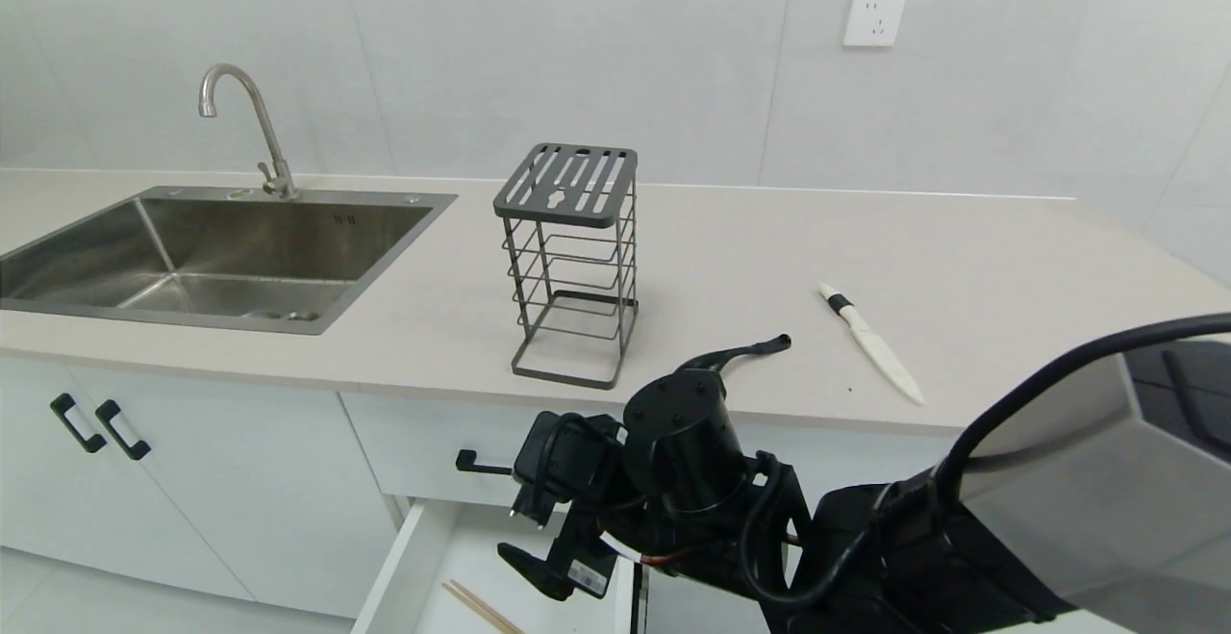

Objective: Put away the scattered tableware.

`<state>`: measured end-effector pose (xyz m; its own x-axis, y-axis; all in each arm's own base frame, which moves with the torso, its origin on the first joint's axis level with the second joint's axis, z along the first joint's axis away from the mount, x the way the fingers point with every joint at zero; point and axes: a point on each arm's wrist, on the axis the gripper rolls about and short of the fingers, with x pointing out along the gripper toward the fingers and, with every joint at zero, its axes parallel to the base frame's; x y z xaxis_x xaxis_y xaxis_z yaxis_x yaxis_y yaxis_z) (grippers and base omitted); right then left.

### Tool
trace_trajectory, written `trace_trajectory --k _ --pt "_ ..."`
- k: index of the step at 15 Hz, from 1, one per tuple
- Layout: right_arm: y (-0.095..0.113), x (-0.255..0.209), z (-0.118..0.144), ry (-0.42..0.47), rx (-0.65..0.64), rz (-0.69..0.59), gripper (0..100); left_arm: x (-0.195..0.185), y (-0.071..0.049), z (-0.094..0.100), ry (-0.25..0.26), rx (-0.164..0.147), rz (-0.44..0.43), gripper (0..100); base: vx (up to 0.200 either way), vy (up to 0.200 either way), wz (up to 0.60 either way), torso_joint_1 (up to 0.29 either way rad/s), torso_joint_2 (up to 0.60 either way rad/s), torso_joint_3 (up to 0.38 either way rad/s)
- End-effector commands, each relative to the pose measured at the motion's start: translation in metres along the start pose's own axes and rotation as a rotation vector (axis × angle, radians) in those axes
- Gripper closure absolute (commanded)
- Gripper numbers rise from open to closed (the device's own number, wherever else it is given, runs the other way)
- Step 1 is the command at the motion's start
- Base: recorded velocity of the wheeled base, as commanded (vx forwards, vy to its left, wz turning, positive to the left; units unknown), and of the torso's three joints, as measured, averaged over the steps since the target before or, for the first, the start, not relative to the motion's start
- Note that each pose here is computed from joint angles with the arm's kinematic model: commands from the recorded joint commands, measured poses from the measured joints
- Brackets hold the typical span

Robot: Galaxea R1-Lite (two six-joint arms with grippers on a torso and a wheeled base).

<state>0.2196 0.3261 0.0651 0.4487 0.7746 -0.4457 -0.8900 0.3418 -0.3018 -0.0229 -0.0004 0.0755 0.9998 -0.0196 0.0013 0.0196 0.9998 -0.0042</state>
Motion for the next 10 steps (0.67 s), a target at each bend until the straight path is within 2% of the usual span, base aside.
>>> trace_trajectory --k 1,7,10 --pt "0.0010 0.0016 -0.0016 0.004 0.000 0.003 0 0.0001 0.0000 0.0000 0.001 -0.002 0.000 0 0.000 0.000 0.00 0.276 -0.51 -0.246" --pt "0.0021 0.0017 -0.0043 0.019 0.008 0.011 0 0.0001 0.0000 0.0000 0.001 -0.002 0.000 0 0.000 0.000 0.00 0.289 -0.55 -0.260" --pt "0.0074 -0.0004 -0.0107 0.132 0.035 0.064 0 0.0001 0.0000 0.0000 0.001 -0.002 0.000 0 0.000 0.000 0.00 0.206 -0.39 -0.190"
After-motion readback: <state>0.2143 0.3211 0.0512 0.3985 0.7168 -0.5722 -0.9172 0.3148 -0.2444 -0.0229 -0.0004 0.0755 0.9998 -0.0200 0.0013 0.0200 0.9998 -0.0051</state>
